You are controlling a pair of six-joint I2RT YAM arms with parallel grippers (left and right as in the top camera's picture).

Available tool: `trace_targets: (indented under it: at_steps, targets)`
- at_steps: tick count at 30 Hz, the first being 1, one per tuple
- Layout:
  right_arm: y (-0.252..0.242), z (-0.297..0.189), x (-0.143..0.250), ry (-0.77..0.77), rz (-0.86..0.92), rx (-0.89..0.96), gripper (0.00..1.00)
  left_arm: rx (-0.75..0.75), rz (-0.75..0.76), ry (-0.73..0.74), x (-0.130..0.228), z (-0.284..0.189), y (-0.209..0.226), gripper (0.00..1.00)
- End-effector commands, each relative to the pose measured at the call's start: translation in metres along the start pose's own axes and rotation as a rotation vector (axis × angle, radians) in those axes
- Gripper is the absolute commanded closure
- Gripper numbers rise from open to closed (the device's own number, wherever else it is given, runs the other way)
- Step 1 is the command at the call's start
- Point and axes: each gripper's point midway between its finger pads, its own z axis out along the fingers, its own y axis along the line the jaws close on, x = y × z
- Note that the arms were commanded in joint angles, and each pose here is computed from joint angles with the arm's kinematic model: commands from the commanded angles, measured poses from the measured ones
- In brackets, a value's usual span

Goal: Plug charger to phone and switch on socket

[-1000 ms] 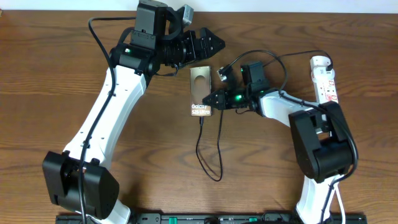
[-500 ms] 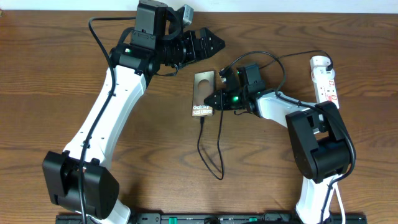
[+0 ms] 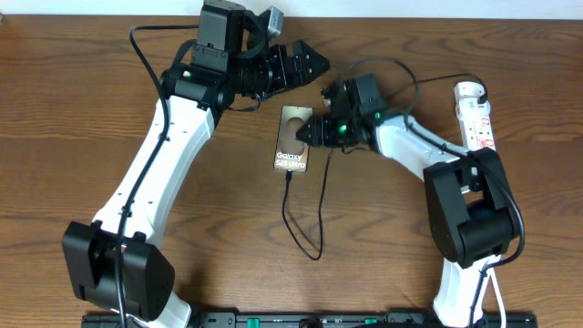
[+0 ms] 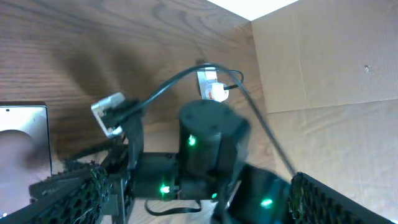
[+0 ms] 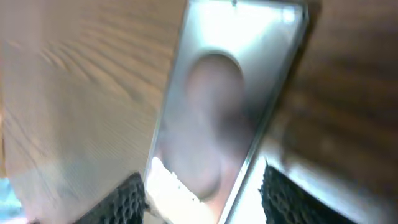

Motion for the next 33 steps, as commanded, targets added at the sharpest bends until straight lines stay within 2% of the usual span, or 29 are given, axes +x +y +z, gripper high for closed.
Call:
trace_targets:
  at_steps: [1,5,8,11,13,15,20,26,33]
  targets:
    - [0.019,-0.033,-0.038,-0.055,-0.072,0.044,0.43,0.001,0.012,-0.018,-0.005,-0.005,-0.004,0.07]
    - [0.003,-0.074,-0.066,-0.088,-0.094,0.198,0.39,0.001,0.012,-0.018,-0.005,-0.005,-0.004,0.07]
    - [-0.002,-0.100,-0.092,-0.137,-0.185,0.253,0.34,0.001,0.012,-0.018,-0.005,-0.005,-0.004,0.07]
    - [-0.021,-0.133,-0.129,-0.248,-0.242,0.375,0.20,0.001,0.012,-0.018,-0.005,-0.005,-0.004,0.07]
    - [-0.047,-0.160,-0.154,-0.352,-0.230,0.511,0.06,0.001,0.012,-0.018,-0.005,-0.005,-0.004,0.07]
    - [-0.074,-0.189,-0.174,-0.450,-0.201,0.642,0.01,0.001,0.012,-0.018,-0.005,-0.005,-0.004,0.07]
    - [-0.131,-0.247,-0.187,-0.553,-0.100,0.840,0.01,0.001,0.012,-0.018,-0.005,-0.005,-0.004,0.07]
    - [-0.191,-0.299,-0.177,-0.595,0.064,0.903,0.01,0.001,0.012,-0.018,-0.005,-0.005,-0.004,0.07]
    - [-0.254,-0.356,-0.147,-0.616,0.249,0.968,0.01,0.001,0.012,-0.018,-0.005,-0.005,-0.004,0.07]
